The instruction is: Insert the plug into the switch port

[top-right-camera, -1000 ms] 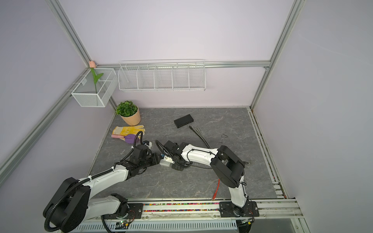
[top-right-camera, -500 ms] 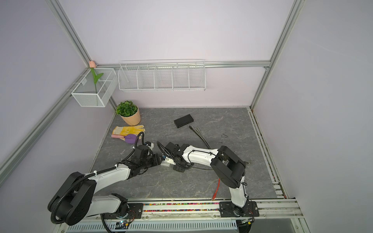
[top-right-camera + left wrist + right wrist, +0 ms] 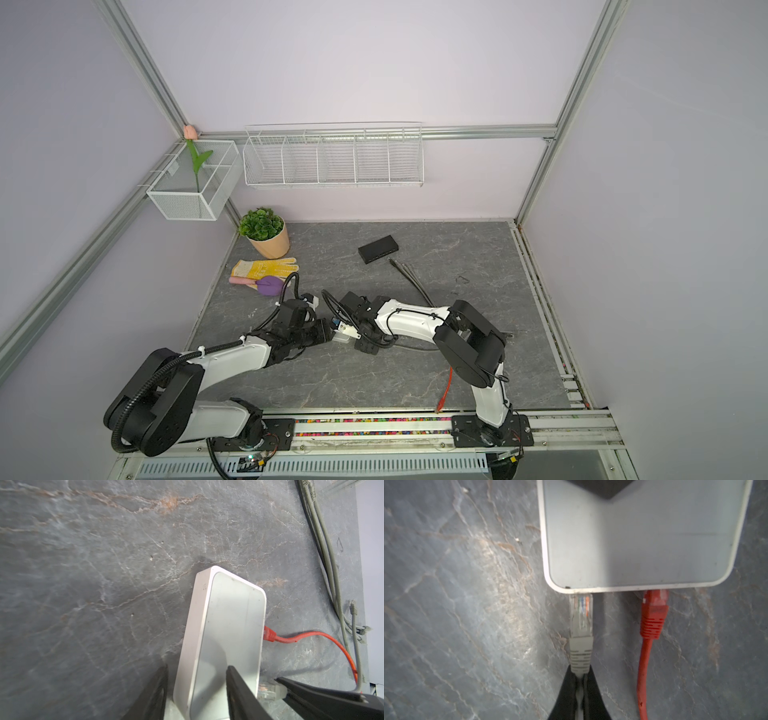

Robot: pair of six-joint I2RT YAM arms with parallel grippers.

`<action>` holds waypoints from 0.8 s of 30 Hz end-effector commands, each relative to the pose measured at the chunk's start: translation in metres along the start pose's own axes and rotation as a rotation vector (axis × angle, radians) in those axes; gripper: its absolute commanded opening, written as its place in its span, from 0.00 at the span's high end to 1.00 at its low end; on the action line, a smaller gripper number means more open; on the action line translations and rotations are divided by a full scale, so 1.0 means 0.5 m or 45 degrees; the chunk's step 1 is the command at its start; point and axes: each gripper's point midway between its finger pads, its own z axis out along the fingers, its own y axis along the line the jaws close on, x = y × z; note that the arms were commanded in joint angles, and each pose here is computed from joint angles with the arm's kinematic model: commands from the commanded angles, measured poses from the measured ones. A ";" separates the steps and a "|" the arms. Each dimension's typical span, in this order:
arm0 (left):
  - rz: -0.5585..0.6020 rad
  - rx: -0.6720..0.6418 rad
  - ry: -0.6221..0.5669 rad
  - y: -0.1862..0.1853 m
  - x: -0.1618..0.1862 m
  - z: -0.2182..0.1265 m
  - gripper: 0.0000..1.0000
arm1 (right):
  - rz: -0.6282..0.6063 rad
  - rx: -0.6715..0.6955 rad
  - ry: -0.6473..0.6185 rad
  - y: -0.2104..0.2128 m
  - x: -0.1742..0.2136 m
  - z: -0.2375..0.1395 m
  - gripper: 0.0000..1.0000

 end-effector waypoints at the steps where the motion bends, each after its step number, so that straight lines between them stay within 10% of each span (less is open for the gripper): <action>1: 0.010 -0.003 0.007 0.002 -0.002 -0.001 0.55 | 0.015 -0.007 -0.018 -0.005 -0.015 0.006 0.93; 24: 0.006 0.017 -0.003 -0.001 -0.001 -0.010 0.57 | 0.021 0.011 -0.020 -0.007 -0.009 -0.009 0.94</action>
